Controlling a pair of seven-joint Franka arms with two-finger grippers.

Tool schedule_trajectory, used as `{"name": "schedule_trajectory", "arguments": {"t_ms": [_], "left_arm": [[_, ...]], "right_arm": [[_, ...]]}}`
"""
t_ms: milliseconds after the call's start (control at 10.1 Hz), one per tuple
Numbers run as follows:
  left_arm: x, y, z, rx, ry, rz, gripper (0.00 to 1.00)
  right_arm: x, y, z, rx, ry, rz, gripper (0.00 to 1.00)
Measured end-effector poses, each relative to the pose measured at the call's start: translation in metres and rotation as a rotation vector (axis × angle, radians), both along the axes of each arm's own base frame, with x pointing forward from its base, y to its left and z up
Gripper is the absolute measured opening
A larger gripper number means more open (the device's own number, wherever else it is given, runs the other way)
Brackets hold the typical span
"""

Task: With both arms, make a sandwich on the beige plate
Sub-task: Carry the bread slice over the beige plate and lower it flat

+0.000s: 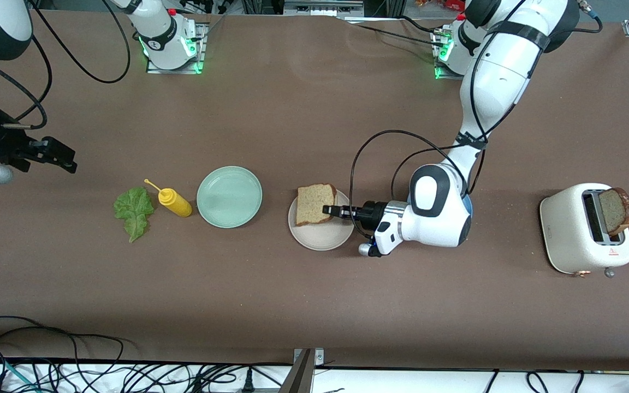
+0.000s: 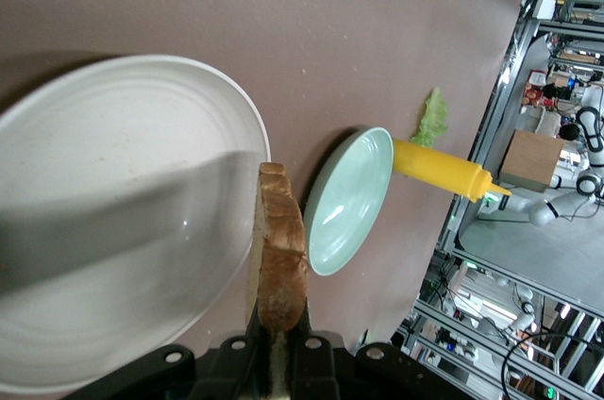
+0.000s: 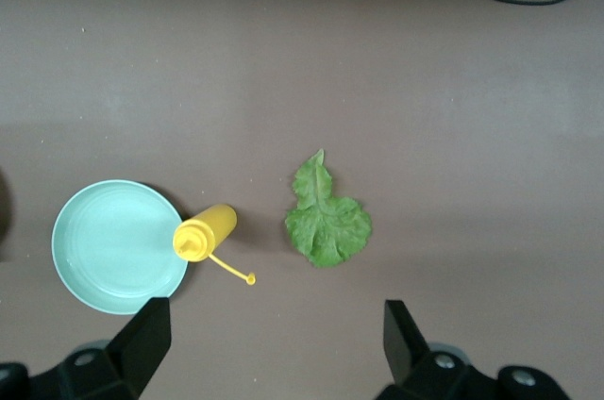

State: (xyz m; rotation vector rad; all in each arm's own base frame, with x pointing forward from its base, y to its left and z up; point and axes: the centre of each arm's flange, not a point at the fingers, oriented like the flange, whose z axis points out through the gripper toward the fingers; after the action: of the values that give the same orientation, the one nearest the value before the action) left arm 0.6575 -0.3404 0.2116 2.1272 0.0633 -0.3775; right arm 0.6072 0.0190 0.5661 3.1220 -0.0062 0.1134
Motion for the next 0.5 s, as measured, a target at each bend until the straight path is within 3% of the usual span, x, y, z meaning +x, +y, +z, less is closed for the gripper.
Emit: {"name": "schedule_trajectory", "arguments": {"t_ms": [396, 495], "left_arm": [[0.002, 0.004, -0.006, 0.015, -0.006, 0.015, 0.1], [0.003, 0.005, -0.008, 0.017, -0.004, 0.018, 0.18]], "right_arm": [[0.007, 0.011, -0.021, -0.005, 0.033, 0.034, 1.0], [0.009, 0.006, -0.026, -0.008, 0.045, 0.049, 1.0]]}}
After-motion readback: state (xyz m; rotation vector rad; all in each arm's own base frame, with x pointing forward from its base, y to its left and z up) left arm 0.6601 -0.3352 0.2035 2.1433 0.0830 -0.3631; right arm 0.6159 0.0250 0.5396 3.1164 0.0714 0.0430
